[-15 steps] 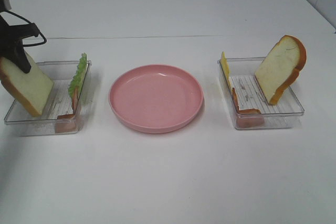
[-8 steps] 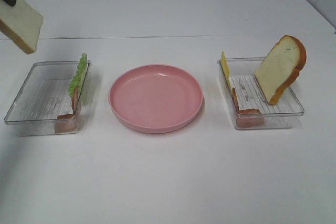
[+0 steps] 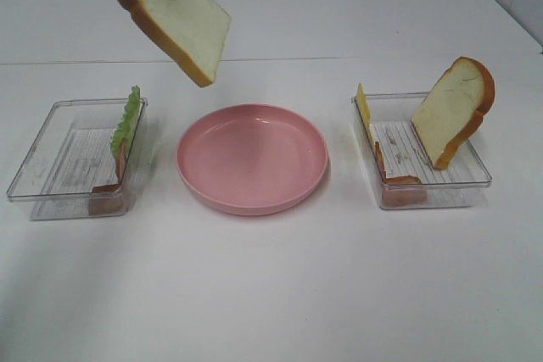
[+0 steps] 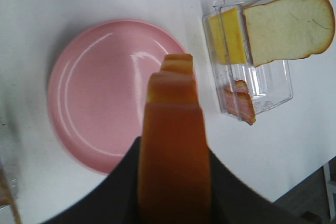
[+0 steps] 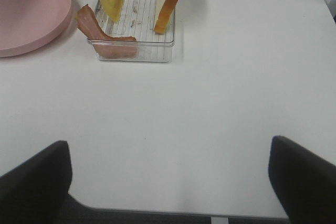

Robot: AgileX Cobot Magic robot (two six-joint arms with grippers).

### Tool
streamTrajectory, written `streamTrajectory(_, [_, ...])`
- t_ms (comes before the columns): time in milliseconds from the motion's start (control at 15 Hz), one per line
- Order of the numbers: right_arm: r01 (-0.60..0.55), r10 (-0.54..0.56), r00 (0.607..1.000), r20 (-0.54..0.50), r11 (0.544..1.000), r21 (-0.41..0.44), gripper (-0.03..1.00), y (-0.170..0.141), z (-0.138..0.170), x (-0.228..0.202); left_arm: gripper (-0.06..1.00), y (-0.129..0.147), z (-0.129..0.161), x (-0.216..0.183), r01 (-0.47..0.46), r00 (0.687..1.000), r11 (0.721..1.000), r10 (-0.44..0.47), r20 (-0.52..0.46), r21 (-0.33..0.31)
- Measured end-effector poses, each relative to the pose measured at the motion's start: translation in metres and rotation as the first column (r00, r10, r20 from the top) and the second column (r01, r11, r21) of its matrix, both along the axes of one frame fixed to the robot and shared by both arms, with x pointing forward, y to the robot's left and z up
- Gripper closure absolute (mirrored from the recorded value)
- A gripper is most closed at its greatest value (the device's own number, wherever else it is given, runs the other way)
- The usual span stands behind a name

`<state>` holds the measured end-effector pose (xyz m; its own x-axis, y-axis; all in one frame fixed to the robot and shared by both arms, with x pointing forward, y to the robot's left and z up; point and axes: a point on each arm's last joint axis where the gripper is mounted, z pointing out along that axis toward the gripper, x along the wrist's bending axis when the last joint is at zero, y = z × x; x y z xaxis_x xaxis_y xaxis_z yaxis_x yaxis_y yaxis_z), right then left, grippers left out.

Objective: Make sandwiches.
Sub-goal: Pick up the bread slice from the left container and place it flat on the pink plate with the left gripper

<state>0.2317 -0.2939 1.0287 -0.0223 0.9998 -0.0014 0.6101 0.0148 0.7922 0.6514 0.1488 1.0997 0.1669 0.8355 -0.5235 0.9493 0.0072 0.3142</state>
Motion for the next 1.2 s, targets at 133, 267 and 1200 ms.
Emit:
streamTrajectory(133, [0.0, 0.0, 1.0, 0.0, 1.0, 0.0, -0.01, 0.0, 0.0, 0.0, 0.75, -0.023, -0.019, 0.006, 0.01, 0.999, 0.999, -0.011, -0.032, -0.047])
streamTrajectory(267, [0.0, 0.0, 1.0, 0.0, 1.0, 0.0, -0.01, 0.0, 0.0, 0.0, 0.75, -0.042, -0.042, 0.012, 0.013, 0.997, 0.996, -0.019, -0.069, -0.084])
streamTrajectory(1200, [-0.001, 0.001, 1.0, 0.0, 1.0, 0.001, -0.01, 0.0, 0.0, 0.0, 0.75, -0.089, -0.161, 0.035, -0.15, 0.961, 0.987, 0.13, -0.245, -0.062])
